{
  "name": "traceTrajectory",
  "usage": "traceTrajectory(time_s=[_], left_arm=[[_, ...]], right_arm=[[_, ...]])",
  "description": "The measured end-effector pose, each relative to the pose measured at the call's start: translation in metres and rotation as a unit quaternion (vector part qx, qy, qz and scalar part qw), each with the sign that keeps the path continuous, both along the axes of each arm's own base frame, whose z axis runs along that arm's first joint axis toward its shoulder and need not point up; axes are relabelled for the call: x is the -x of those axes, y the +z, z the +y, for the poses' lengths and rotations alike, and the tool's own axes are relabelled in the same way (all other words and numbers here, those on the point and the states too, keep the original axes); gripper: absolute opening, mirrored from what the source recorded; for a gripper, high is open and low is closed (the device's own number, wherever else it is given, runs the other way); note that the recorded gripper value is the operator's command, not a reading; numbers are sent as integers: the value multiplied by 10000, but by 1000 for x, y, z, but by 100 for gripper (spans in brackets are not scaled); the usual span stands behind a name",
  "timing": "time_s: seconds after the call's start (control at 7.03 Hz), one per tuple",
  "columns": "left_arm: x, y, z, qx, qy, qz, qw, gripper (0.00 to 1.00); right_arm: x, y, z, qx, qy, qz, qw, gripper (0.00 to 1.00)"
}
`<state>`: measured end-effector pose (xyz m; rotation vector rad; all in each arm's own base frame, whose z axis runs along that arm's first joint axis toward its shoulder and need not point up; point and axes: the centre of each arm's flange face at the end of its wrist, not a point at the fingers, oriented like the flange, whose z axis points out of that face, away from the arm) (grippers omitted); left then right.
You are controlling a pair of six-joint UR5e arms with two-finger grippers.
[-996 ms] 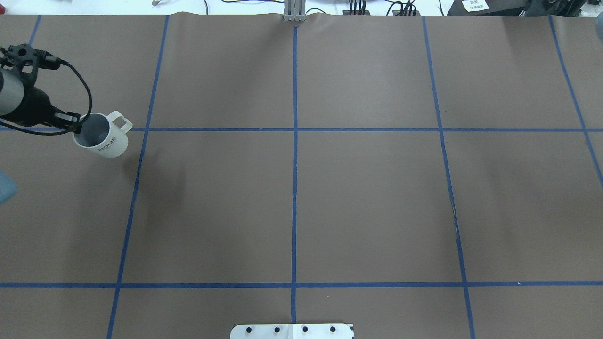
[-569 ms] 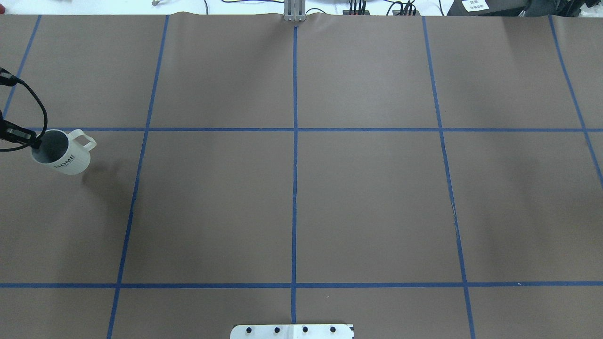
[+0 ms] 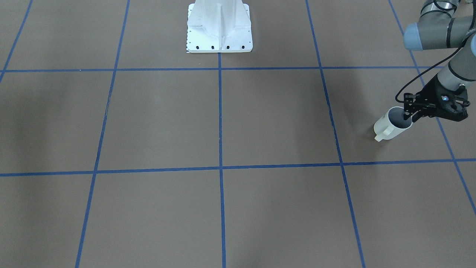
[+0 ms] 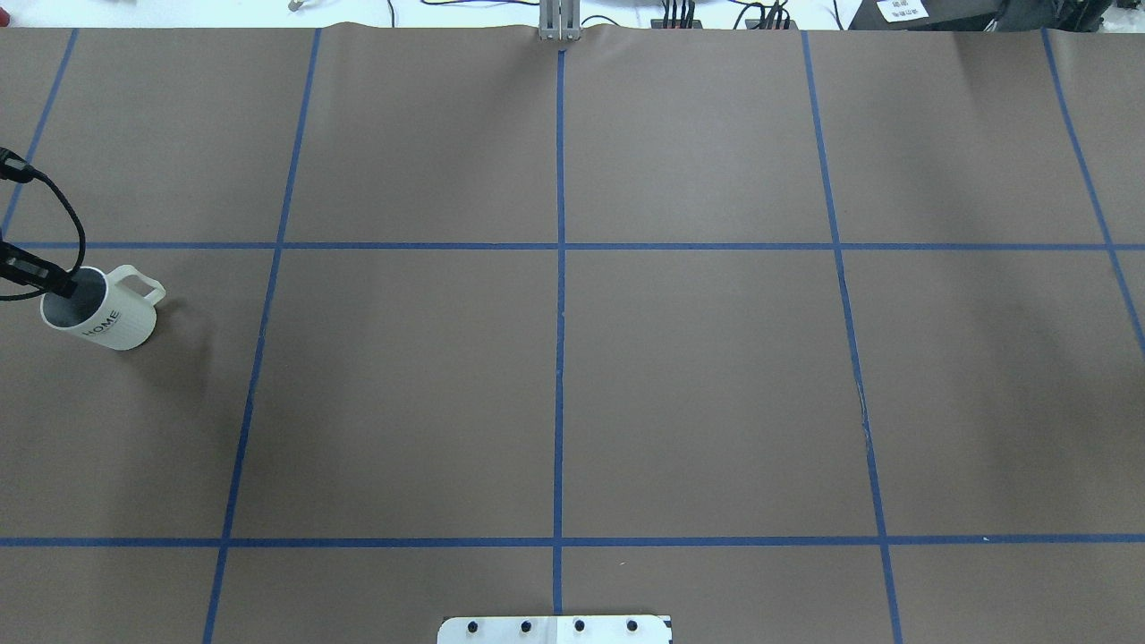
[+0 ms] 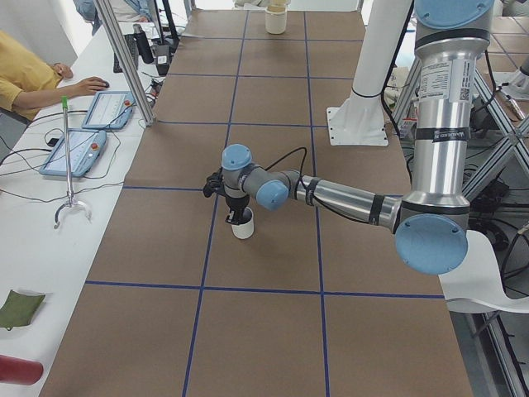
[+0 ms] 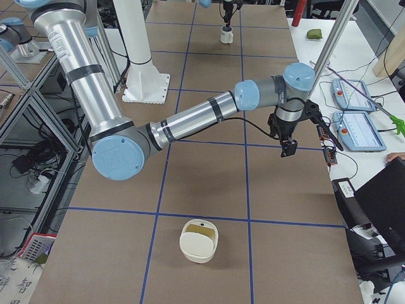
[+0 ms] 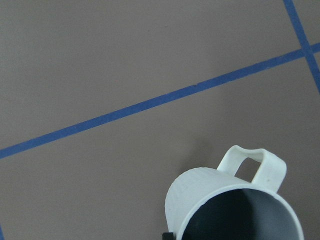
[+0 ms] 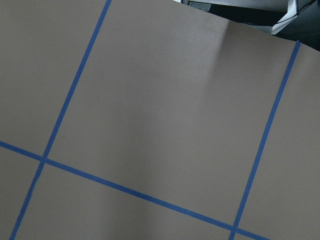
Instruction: Left arm hands cup to right arm to dump lemon
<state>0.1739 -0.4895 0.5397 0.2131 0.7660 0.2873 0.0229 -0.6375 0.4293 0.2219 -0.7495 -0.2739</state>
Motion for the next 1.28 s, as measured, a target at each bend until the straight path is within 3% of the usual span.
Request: traceTrajectory(time_s=[0.28,0.85,1.28], left_arm=[[32,-5,-10,-128,-128,28,9998,100],[206,20,-24,-260,-289,-376,9985,100],[245,86,10,478,-576,-422,9963,100]], right_arm=[[-1,12,6,18,28,23,10000,100],[-3,39,17,65,184,98,9998,100],[-5,41,19,110,327,154,9993,100]])
